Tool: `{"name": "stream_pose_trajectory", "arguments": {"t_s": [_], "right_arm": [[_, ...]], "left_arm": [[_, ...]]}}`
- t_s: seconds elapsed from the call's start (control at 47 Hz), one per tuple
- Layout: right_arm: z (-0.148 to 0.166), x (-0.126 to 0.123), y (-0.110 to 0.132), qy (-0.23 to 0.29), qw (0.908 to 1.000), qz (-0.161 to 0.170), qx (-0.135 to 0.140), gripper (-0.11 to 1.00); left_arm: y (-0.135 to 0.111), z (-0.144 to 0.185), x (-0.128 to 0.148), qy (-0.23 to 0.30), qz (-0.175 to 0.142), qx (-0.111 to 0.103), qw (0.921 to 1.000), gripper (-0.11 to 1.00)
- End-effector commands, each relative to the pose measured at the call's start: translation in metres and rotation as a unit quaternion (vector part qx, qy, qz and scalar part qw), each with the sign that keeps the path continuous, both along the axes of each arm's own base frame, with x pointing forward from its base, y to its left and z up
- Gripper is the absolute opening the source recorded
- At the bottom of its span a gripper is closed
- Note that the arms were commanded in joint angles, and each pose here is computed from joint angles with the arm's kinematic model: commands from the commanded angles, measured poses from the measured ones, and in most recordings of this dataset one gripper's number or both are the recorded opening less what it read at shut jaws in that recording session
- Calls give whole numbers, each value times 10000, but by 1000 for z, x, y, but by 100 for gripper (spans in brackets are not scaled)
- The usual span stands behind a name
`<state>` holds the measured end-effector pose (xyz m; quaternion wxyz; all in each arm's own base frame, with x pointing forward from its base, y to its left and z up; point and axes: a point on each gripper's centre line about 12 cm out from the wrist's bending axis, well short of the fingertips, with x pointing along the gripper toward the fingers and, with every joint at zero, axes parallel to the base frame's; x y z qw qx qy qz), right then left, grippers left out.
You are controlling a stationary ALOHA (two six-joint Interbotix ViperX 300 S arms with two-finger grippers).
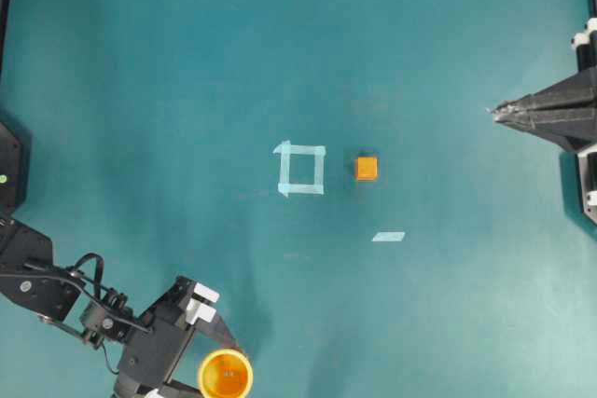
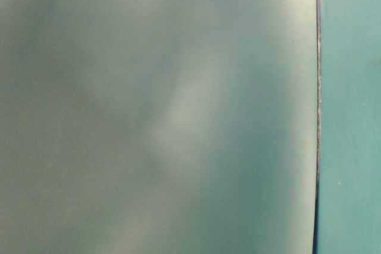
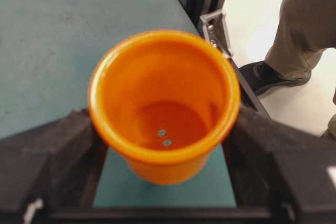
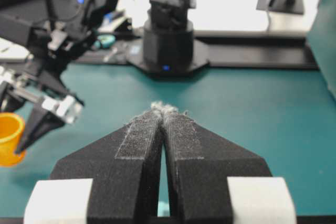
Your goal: Move the cup forward with left arm.
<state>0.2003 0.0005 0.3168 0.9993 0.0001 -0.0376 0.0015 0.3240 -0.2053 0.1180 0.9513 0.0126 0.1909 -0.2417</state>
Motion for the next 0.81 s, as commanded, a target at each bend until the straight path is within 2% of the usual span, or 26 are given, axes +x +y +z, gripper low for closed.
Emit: {"name": "stream_pose_trajectory", "arguments": {"t_s": [0.0,0.788], "right_arm": [[13,1,0,-169,9999,9,0,0],[11,1,0,-84,10000,9,-7,0]], "left_arm": [[-2,10,1,-130,-10,-80,9999,65],[0,10,2,-137,13,-84,9999,65]]}}
